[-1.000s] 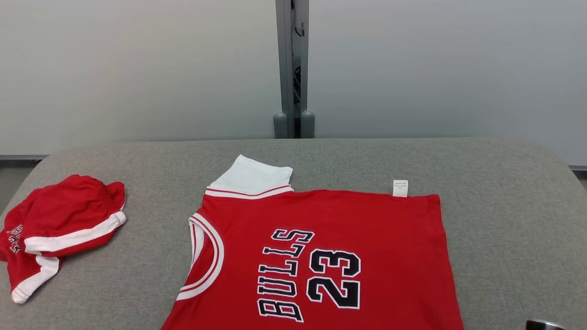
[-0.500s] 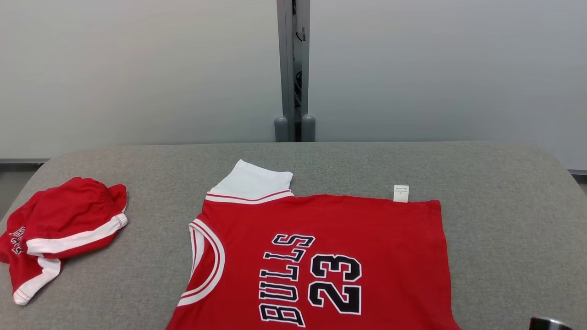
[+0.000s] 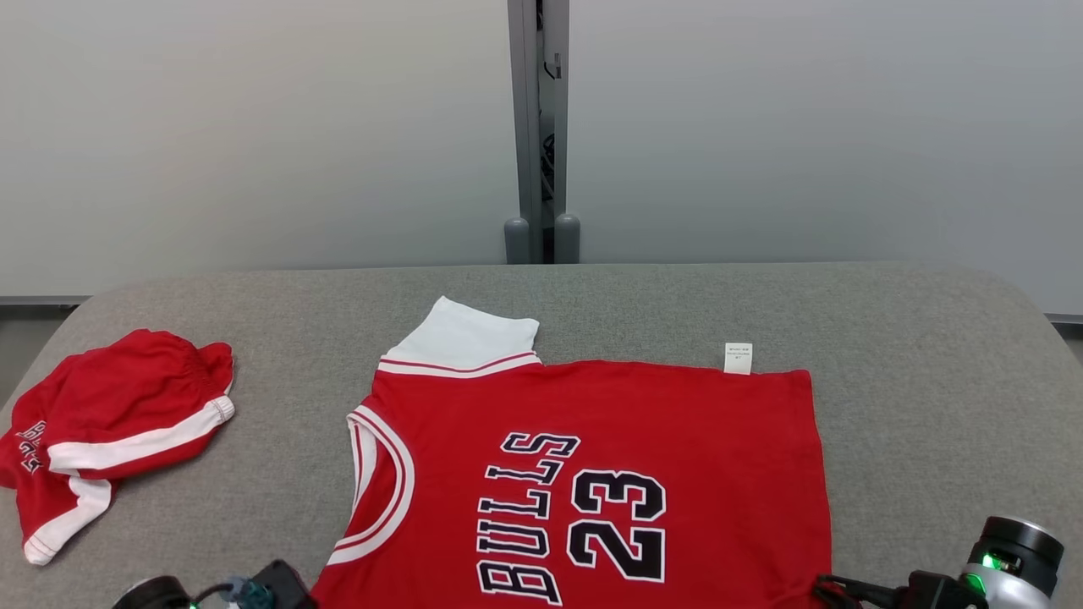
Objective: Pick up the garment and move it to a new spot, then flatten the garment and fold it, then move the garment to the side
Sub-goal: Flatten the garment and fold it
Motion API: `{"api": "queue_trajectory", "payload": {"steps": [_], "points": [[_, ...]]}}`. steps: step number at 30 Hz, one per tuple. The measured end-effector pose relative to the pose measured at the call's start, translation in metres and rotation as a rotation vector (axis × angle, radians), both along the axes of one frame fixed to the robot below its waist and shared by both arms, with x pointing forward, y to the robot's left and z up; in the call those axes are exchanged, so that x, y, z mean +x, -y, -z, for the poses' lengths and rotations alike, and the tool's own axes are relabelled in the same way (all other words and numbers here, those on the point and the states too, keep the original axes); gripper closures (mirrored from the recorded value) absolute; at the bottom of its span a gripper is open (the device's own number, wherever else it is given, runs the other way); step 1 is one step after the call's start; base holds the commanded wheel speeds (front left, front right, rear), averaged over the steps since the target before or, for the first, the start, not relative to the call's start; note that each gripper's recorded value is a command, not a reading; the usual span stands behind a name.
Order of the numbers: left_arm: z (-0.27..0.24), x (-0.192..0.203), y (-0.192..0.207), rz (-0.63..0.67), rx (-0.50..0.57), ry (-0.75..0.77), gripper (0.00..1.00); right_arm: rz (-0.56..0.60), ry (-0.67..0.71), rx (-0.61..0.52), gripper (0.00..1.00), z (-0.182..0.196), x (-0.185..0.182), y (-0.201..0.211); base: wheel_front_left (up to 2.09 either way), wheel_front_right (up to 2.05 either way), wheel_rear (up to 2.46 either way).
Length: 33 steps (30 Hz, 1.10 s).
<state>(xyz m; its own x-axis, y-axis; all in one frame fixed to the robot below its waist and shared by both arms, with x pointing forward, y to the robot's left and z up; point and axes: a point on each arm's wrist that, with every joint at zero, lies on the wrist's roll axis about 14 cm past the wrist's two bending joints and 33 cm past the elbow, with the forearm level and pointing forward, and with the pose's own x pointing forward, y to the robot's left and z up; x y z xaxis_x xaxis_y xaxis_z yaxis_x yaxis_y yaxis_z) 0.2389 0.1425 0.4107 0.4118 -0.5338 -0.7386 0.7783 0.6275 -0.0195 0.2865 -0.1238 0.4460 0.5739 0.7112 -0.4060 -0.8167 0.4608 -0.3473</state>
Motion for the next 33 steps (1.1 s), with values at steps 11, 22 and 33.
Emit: {"api": "queue_trajectory", "payload": {"steps": [11,22,33], "points": [[-0.029,0.051,-0.002,-0.053,-0.100,0.183,1.00,0.050,0.037,0.043,1.00,-0.011,0.011,0.002,0.00,0.00,0.00],[-0.037,0.103,-0.008,-0.148,-0.141,0.342,1.00,0.094,0.034,0.076,1.00,-0.013,0.021,0.005,0.00,0.00,0.00],[-0.036,0.141,-0.007,-0.198,-0.121,0.423,1.00,0.134,0.029,0.086,1.00,-0.009,0.041,0.007,0.00,0.00,0.00]]}}
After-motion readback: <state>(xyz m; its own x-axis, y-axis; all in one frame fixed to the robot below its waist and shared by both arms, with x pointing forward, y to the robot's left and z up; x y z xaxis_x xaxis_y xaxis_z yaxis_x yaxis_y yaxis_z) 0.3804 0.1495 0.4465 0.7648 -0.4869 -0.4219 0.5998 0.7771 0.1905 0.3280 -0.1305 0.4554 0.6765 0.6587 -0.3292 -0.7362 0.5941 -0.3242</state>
